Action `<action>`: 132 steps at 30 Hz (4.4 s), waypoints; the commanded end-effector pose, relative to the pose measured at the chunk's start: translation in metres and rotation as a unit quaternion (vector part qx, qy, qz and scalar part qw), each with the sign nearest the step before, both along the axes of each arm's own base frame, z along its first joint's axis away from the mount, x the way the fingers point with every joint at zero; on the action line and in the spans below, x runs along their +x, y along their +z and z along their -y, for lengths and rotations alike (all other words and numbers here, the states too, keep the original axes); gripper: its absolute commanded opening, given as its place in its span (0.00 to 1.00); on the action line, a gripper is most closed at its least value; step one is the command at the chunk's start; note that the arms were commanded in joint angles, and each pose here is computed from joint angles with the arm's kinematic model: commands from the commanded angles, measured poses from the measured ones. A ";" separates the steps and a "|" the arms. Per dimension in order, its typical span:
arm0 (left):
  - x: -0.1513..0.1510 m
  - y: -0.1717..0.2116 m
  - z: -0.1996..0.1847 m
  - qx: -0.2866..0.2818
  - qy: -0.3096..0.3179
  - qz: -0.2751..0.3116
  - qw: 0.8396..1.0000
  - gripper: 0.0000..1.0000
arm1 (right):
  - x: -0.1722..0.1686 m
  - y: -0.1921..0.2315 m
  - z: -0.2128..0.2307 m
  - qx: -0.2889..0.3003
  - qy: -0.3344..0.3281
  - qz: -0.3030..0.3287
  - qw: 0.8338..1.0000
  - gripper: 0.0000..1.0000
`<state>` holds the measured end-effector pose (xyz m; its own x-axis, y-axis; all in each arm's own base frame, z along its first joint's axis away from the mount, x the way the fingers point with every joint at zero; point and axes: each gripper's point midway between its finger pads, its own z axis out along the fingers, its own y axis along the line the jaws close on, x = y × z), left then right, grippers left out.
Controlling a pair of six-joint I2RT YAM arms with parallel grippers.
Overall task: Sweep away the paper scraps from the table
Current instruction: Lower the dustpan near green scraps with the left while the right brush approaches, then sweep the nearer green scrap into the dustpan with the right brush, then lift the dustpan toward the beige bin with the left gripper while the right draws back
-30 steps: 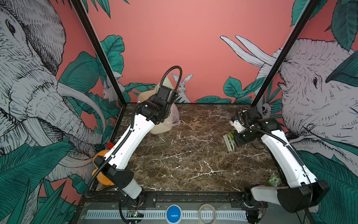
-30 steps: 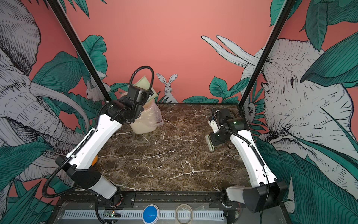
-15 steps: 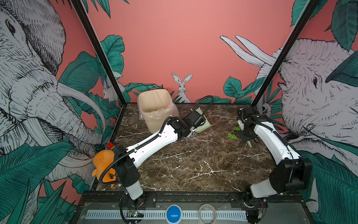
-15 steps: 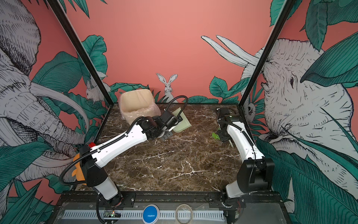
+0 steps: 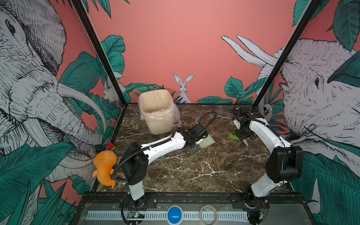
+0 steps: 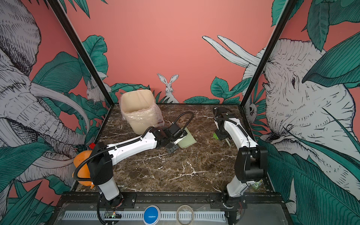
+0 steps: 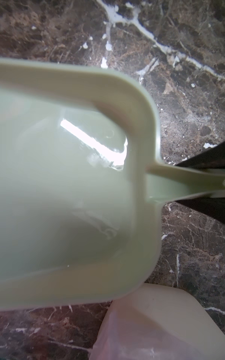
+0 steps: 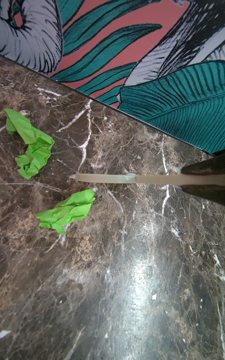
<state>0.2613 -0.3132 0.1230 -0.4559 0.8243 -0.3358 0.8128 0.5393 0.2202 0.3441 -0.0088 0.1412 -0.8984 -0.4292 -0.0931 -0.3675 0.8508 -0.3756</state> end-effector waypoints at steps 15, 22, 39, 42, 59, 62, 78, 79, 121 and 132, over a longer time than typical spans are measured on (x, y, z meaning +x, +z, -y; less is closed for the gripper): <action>-0.033 -0.038 -0.023 0.015 0.013 -0.063 0.998 0.12 | -0.024 0.016 -0.111 0.065 0.137 -0.027 0.988 0.00; -0.040 -0.046 -0.022 0.010 0.009 -0.083 0.996 0.12 | -0.011 0.030 -0.104 0.037 0.124 -0.006 0.992 0.00; -0.031 -0.052 0.019 -0.002 -0.021 -0.123 0.992 0.12 | 0.027 0.008 -0.120 0.020 0.115 -0.066 0.991 0.00; -0.027 -0.056 0.019 0.011 -0.019 -0.122 0.992 0.12 | 0.021 0.007 -0.124 0.033 0.114 -0.074 0.990 0.00; -0.003 -0.066 0.021 0.059 -0.026 -0.083 0.994 0.11 | -0.010 0.027 -0.149 0.126 0.122 -0.084 0.981 0.00; -0.003 -0.069 0.020 0.064 -0.027 -0.087 0.994 0.11 | -0.009 0.030 -0.141 0.105 0.119 -0.078 0.984 0.00; 0.004 -0.081 0.018 0.062 -0.024 -0.104 0.992 0.11 | 0.003 0.020 -0.122 0.054 0.092 -0.087 0.991 0.00; 0.004 -0.082 0.018 0.062 -0.024 -0.104 0.992 0.11 | 0.003 0.019 -0.122 0.055 0.091 -0.089 0.990 0.00; 0.016 -0.052 0.015 0.017 -0.006 -0.072 0.997 0.11 | -0.042 0.076 -0.138 0.198 0.098 -0.030 0.975 0.00; 0.014 0.015 0.001 -0.026 0.004 -0.034 0.999 0.11 | -0.063 0.074 -0.106 0.240 0.043 0.001 0.970 0.00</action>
